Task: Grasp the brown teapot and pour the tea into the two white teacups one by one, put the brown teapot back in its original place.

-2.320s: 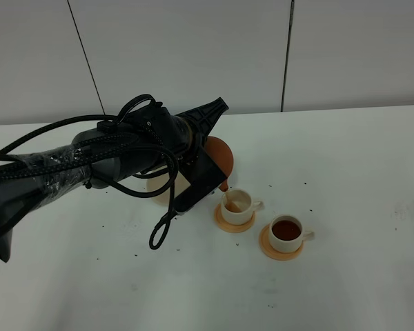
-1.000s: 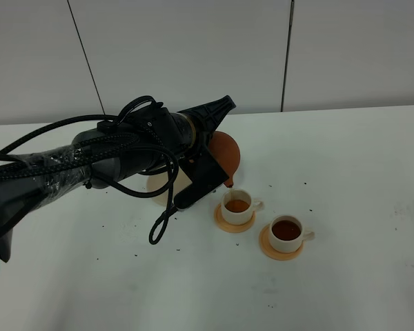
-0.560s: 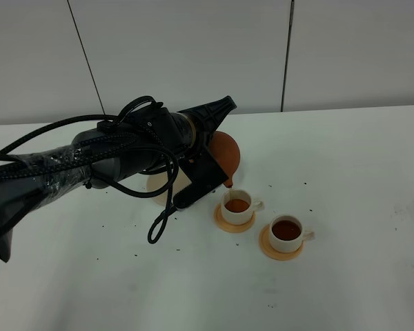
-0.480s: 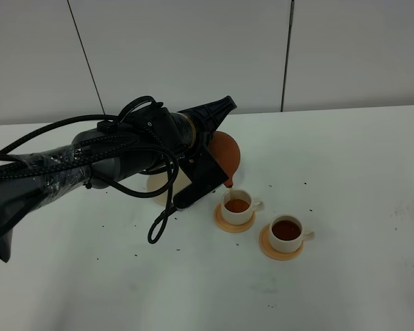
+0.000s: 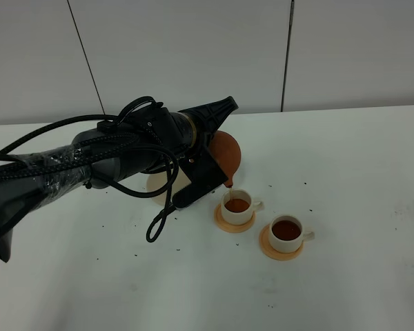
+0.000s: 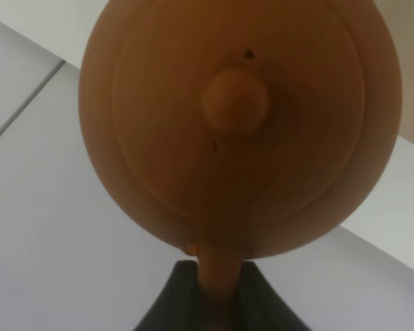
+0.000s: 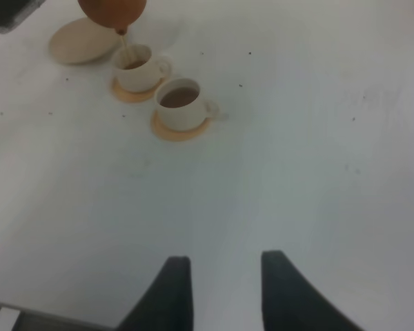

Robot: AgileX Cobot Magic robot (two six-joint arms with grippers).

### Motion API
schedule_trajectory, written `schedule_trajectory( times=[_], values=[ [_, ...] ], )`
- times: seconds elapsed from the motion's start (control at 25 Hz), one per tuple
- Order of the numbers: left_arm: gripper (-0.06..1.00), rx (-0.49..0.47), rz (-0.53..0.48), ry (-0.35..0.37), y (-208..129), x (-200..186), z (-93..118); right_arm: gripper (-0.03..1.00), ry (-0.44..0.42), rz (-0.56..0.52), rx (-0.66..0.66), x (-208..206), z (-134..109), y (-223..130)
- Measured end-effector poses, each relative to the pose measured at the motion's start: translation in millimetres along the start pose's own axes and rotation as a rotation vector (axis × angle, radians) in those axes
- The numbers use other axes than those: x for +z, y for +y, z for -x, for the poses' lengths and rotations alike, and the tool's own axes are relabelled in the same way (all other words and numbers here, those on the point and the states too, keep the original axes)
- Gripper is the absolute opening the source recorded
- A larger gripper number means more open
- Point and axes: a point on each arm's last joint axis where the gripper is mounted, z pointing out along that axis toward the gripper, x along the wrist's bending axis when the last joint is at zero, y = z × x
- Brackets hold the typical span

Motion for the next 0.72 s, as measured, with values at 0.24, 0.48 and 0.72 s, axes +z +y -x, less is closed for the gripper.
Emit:
schedule_trajectory(
  times=[0.24, 0.48, 0.72],
  values=[
    [0.17, 0.027, 0.001, 0.011, 0.3, -0.1, -1.2, 0.24, 0.000, 0.000, 0.000, 0.0, 0.0, 0.0],
    [0.17, 0.055, 0.009, 0.016, 3.2, 1.7, -0.1, 0.24, 0.000, 0.000, 0.000, 0.0, 0.0, 0.0],
    [0.17, 0.074, 0.009, 0.033, 3.3, 1.7, -1.7, 0.24, 0.000, 0.000, 0.000, 0.0, 0.0, 0.0]
  ],
)
